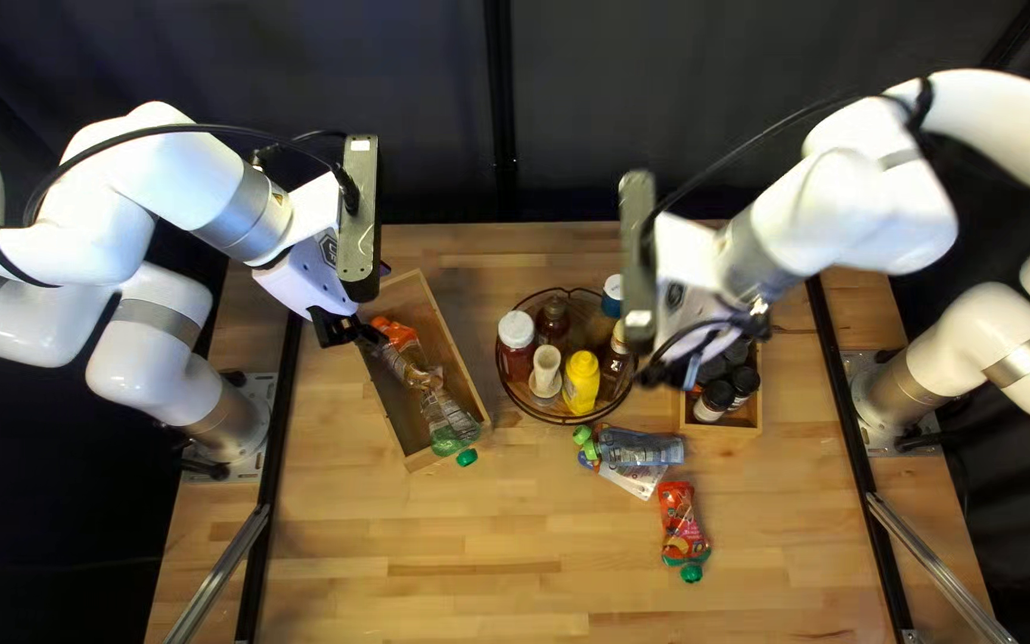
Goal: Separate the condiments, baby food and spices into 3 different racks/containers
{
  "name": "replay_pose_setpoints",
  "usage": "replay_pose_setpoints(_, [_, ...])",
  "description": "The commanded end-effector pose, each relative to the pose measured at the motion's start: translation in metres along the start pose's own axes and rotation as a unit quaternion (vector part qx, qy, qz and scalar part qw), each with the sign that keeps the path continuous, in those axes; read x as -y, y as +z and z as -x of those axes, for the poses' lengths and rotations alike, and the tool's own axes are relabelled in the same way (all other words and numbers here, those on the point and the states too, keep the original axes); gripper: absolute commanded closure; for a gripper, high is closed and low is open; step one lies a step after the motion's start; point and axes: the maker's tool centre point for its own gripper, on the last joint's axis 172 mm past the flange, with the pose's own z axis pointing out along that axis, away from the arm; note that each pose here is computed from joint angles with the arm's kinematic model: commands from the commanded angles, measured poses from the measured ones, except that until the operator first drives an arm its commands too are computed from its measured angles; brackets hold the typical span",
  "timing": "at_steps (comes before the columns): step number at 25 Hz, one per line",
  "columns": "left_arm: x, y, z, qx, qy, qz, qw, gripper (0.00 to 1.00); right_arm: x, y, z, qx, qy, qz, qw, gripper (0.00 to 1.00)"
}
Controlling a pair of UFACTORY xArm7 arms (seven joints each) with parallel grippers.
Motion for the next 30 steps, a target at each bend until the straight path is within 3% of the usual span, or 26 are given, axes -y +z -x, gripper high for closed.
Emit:
replay_pose_setpoints(1, [0.000,0.000,0.000,0.000,0.000,0.000,1.0000,0.00,0.031,0.034,0.016,0.037,-0.008,0.005,0.9993,0.00])
replay_pose_setpoints(4, [0.000,0.000,0.000,0.000,0.000,0.000,1.0000,0.00,0.042,0.062,0.030,0.055,-0.024,0.031,0.9977,0.00])
replay_pose_setpoints(7, [0.000,0.000,0.000,0.000,0.000,0.000,1.0000,0.00,0.050,0.085,0.047,0.049,-0.043,0.063,0.9959,0.00])
replay_pose_setpoints(13, [0.000,0.000,0.000,0.000,0.000,0.000,1.0000,0.00,0.068,0.120,0.069,0.056,-0.057,0.089,0.9929,0.00])
replay_pose_setpoints(20, [0.000,0.000,0.000,0.000,0.000,0.000,1.0000,0.00,0.063,0.157,0.085,0.047,0.085,0.133,0.9863,0.00])
replay_pose_setpoints(30, [0.000,0.000,0.000,0.000,0.000,0.000,1.0000,0.00,0.048,0.191,0.138,0.025,0.242,0.164,0.9560,0.00])
